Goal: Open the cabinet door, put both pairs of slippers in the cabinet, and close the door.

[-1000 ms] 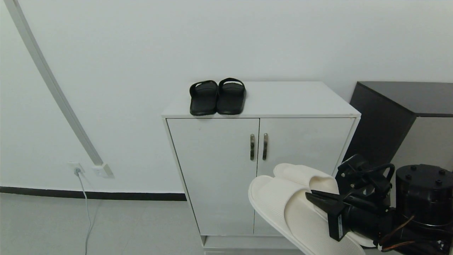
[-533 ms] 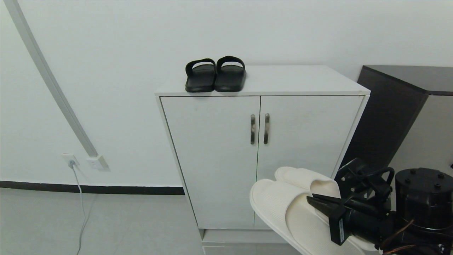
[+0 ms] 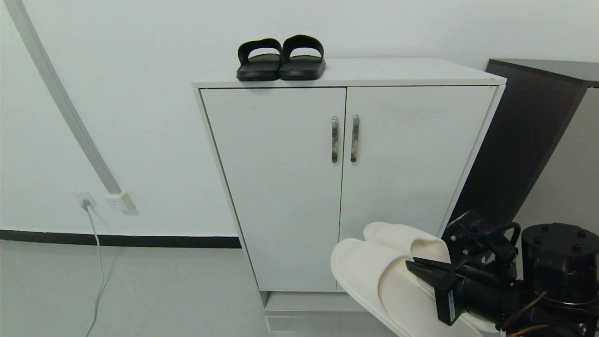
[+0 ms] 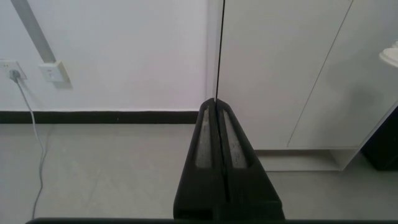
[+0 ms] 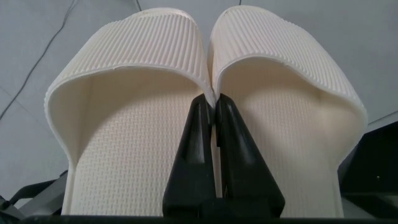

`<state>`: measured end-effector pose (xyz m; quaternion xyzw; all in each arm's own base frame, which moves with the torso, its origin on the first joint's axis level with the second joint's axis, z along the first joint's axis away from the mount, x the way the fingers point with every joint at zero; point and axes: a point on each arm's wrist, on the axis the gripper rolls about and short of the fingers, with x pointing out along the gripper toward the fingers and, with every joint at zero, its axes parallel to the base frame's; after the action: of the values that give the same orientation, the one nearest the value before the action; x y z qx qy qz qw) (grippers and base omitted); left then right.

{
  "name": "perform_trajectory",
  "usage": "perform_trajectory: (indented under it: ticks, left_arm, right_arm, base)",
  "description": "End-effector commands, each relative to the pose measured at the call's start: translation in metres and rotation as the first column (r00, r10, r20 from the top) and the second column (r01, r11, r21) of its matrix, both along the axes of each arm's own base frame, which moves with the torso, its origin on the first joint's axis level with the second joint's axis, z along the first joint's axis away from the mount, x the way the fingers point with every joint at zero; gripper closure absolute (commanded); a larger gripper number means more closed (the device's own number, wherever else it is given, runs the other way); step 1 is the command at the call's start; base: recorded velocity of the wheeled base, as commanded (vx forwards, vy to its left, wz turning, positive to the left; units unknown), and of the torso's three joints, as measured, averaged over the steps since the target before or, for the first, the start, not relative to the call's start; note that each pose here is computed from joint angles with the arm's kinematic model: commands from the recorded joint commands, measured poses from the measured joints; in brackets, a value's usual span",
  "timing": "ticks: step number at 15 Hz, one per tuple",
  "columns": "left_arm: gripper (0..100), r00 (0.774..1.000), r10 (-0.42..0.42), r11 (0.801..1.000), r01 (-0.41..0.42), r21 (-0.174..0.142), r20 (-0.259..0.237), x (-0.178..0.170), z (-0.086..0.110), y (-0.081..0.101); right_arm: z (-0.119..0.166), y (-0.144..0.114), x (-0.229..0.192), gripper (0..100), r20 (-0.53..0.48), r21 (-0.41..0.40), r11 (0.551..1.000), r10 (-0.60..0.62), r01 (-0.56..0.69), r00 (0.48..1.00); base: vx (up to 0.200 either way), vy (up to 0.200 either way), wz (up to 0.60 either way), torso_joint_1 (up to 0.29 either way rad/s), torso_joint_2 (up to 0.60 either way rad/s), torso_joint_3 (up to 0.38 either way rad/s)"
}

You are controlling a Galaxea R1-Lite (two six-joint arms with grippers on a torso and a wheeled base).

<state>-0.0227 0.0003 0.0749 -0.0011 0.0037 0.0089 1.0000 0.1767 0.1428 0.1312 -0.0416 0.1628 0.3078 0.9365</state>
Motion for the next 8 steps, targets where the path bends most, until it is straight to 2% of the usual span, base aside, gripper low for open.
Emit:
perform_trajectory:
  ticks: [1, 3, 8]
  left_arm:
    - [100, 1.000, -0.001, 1.000, 0.001, -0.001, 0.000, 0.0000, 0.0000, 0.0000]
    - [100, 1.000, 0.001, 1.000, -0.001, -0.001, 0.000, 0.0000, 0.0000, 0.0000]
    - [100, 1.000, 0.001, 1.000, -0.001, -0.002, 0.000, 0.0000, 0.0000, 0.0000]
  right_arm:
    - [-0.0009, 0.0006, 0.0001, 100, -0.003, -0.002, 1.000, 0.003, -0.003, 1.000]
    - [-0.0033, 0.0006, 0.0000, 100, -0.011, -0.008, 1.000, 0.004, -0.004, 1.000]
    - [-0.0026, 0.0003, -0.0002, 100, -0.008, -0.008, 1.000, 0.003, -0.003, 1.000]
  base:
    - [0.000, 0.000, 0.00, -0.032, 0.40, 0.413]
    - [0.000, 0.000, 0.00, 0.000, 0.33, 0.322]
    - [0.000, 0.000, 0.00, 0.000, 0.00, 0.000]
